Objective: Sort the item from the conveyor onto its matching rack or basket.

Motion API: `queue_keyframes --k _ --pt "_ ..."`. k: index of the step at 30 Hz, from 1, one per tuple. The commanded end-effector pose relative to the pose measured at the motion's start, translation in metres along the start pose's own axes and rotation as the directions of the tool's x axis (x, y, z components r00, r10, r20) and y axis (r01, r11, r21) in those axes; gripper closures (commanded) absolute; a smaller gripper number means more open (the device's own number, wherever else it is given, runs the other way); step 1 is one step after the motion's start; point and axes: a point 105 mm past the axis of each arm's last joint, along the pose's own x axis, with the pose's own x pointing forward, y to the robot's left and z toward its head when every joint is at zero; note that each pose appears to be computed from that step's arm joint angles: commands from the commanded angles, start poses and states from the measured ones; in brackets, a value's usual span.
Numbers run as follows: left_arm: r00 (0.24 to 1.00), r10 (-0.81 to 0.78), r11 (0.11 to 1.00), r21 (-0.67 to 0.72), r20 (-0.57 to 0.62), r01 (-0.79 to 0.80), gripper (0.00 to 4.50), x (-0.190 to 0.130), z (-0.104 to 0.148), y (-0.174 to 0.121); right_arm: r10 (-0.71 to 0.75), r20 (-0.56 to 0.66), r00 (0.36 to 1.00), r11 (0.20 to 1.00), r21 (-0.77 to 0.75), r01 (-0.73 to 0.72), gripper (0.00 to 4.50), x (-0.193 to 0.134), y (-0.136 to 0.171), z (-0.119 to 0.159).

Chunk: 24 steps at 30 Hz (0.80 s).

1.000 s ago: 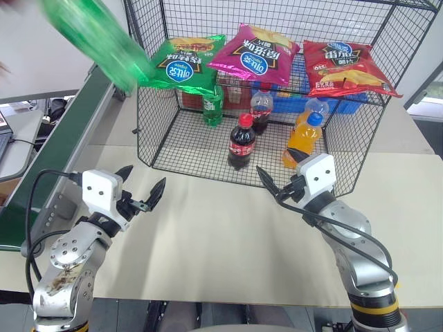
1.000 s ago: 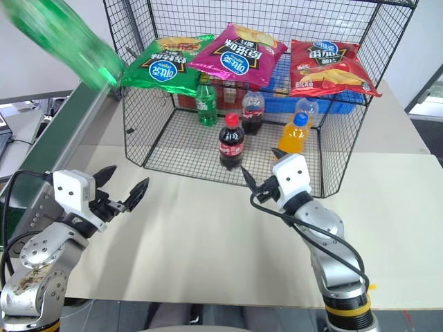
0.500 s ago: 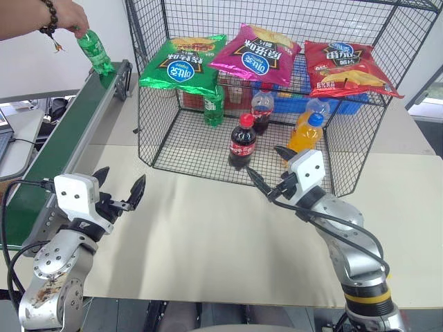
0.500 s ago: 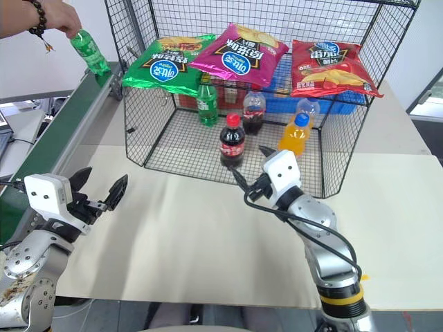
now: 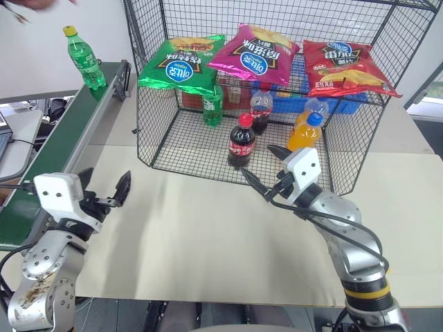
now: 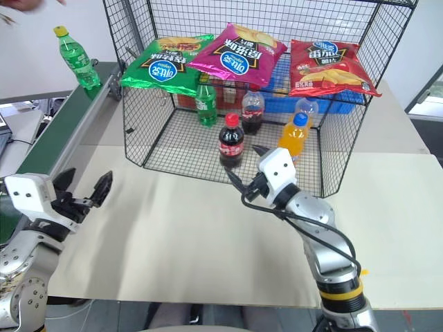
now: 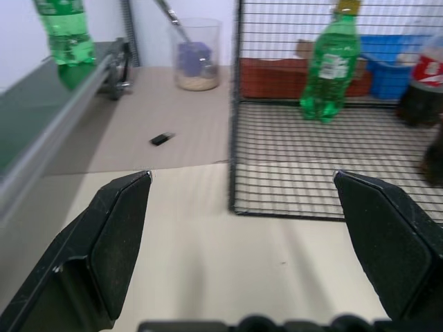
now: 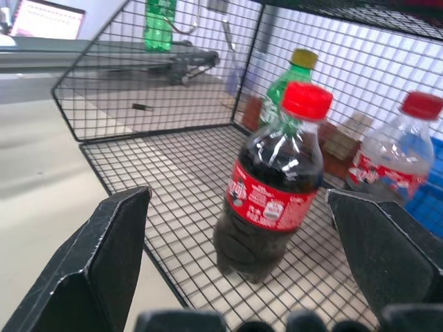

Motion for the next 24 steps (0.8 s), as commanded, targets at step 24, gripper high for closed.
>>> queue_keyframes --k 24 --pt "0.955 0.277 0.959 0.027 0.106 -0.282 0.00 -0.035 0.045 0.116 0.629 0.298 0.718 0.750 0.008 -0.661 0.03 0.046 0.042 0.151"
